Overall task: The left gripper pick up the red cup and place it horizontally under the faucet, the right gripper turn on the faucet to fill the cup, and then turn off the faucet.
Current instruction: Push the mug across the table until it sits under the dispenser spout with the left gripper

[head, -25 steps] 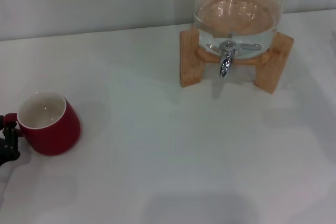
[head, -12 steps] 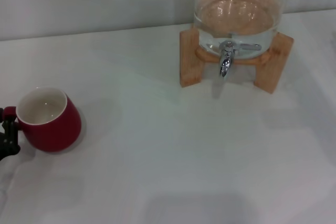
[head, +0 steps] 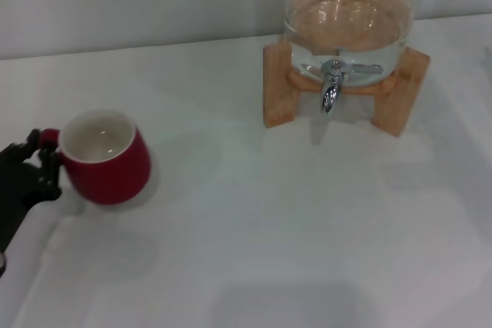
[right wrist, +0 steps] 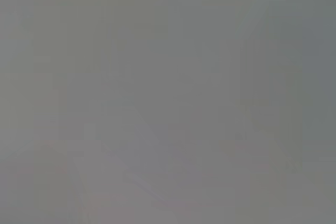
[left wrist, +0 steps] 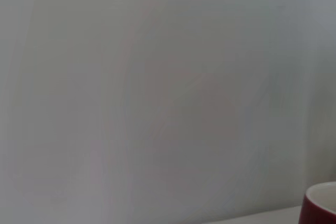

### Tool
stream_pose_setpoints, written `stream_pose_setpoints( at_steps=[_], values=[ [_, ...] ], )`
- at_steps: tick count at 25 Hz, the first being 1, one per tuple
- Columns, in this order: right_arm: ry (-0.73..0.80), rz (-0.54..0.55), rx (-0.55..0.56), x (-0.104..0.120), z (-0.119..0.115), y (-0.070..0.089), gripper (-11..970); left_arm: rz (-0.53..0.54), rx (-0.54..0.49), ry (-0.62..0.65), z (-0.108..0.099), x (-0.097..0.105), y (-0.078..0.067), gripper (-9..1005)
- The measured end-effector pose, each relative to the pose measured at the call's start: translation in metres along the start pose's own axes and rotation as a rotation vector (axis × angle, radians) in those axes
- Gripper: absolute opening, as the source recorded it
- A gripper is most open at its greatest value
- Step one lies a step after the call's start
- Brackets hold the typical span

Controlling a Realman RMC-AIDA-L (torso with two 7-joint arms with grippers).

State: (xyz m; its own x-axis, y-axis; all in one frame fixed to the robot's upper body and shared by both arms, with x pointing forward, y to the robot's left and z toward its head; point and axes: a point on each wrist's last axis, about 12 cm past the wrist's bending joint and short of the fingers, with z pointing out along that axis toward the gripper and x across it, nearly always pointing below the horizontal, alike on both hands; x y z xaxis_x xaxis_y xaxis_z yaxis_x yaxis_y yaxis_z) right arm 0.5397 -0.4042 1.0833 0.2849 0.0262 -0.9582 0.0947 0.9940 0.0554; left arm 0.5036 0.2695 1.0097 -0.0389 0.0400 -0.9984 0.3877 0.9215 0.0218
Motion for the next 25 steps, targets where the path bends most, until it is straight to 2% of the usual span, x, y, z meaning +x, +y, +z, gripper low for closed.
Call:
stream_pose_setpoints(
  at_steps=[13, 25],
  values=[
    [-0.012, 0.014, -0.012, 0.001, 0.000, 0.006, 621, 0.026, 0.133, 0.043, 0.052, -0.019, -0.025, 152],
    [-0.019, 0.016, -0.029, -0.001, 0.004, 0.010, 621, 0.032, 0.272, 0.062, 0.077, -0.033, -0.058, 152]
  ],
)
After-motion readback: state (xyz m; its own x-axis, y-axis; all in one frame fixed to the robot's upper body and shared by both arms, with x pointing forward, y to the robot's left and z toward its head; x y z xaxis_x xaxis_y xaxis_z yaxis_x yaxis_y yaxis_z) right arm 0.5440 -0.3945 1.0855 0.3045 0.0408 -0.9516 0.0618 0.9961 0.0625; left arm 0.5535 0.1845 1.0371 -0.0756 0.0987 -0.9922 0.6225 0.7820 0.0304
